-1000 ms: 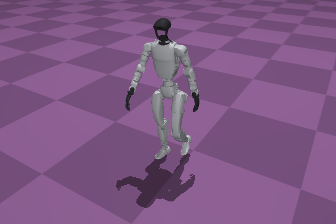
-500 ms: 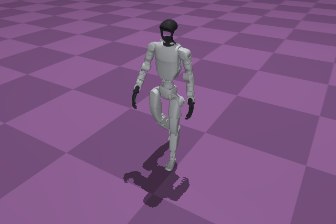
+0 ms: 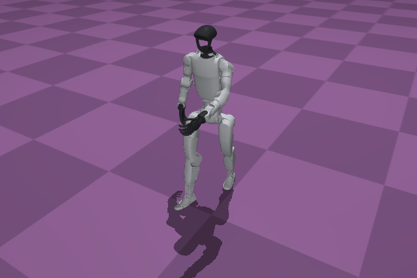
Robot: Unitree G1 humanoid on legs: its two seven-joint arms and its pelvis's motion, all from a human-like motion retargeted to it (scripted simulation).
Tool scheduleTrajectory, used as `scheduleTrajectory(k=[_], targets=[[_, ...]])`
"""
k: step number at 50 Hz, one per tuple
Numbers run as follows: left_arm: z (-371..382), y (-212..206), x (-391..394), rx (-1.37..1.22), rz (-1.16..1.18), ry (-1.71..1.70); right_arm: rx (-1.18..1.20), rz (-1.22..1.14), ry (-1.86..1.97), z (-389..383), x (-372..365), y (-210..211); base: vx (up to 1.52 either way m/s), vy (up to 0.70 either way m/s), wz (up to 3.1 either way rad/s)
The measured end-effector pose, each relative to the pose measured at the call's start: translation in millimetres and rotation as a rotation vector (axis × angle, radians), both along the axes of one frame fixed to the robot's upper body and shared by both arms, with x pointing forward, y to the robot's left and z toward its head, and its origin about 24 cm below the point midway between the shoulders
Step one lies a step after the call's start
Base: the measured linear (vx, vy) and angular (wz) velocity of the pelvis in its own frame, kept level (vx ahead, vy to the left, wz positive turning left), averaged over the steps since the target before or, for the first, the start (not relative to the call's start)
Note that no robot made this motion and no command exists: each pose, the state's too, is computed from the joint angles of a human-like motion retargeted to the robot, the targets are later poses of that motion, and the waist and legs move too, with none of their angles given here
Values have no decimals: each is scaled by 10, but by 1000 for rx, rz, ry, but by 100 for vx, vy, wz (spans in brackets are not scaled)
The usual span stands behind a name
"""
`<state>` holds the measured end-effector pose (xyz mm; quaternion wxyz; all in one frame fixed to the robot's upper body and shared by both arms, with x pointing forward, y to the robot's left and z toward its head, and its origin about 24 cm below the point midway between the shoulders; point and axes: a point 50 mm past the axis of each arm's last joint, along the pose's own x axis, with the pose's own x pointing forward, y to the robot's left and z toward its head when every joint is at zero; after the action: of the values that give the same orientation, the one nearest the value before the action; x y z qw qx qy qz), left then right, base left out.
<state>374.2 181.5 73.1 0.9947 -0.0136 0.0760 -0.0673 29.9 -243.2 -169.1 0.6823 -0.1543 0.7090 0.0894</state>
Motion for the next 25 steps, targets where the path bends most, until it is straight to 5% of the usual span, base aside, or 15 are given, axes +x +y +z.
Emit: scheduleTrajectory(k=[7, 14, 25], targets=[[-1134, 194, -787, 60, 13, 379, -75, 2, -136, 76, 557, -32, 64, -18, -42], [-2287, 624, -2675, 166, 269, 1094, -147, -5, -463, 369, 1461, -27, 56, -14, -39], [-2195, 973, -4754, 58, 720, 1567, -121, 139, -881, 1115, 2539, 105, 52, -1, -84]])
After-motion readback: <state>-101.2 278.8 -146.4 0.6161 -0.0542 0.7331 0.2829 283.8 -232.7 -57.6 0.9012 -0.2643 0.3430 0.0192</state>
